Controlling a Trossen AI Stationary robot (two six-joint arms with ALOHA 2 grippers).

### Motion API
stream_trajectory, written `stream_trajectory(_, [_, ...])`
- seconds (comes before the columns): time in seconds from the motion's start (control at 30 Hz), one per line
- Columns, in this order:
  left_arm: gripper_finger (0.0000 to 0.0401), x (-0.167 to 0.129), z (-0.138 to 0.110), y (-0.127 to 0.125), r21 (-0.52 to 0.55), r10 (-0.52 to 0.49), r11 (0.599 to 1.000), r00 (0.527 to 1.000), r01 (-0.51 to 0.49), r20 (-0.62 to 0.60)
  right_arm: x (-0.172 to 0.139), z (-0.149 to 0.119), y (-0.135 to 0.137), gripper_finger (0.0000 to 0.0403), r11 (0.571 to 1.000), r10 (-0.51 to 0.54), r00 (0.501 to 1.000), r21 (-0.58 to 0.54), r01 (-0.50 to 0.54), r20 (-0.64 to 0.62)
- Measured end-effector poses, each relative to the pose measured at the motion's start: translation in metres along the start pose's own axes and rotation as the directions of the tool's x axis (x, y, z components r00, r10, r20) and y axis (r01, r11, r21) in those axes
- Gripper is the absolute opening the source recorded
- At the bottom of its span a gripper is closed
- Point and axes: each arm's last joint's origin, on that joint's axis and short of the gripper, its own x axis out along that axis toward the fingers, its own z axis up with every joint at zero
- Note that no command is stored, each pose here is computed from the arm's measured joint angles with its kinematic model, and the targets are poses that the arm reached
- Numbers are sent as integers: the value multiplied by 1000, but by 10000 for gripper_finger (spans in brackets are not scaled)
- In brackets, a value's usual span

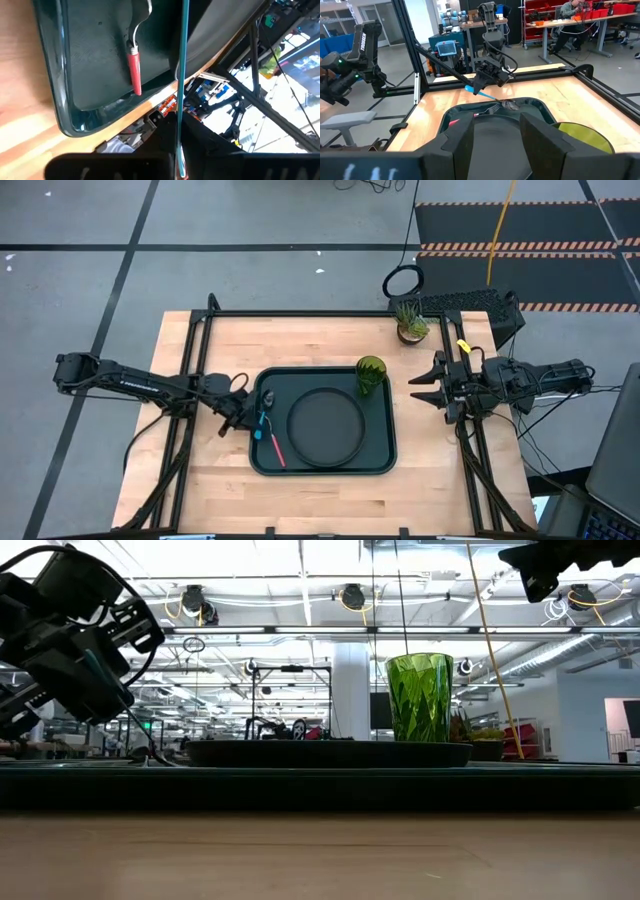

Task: Pick and place plate/cup/fork/spoon on tray
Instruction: Put the blue spoon to the left of the pink fork on the black tray

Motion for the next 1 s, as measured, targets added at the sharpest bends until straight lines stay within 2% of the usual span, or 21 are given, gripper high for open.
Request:
stream_trajectory(0.13, [8, -1, 1, -1, -20, -7, 1000, 1000, 7, 12, 0, 0, 0, 151, 1000, 0, 1000, 0, 0, 0])
stream_trajectory(0.37, [65, -1, 2, -1, -52, -14, 999, 1000, 15, 14, 0, 0, 0, 151, 1000, 0, 1000, 0, 0, 0])
stream_trajectory(0.7, [108, -2, 0, -5, -7, -27, 1000, 998, 27, -54, 0, 0, 0, 151, 1000, 0, 1000, 0, 0, 0])
stream_trajectory(1.0, [124, -6, -1, -10, 39, -21, 999, 981, 29, -190, 0, 0, 0, 151, 1000, 0, 1000, 0, 0, 0])
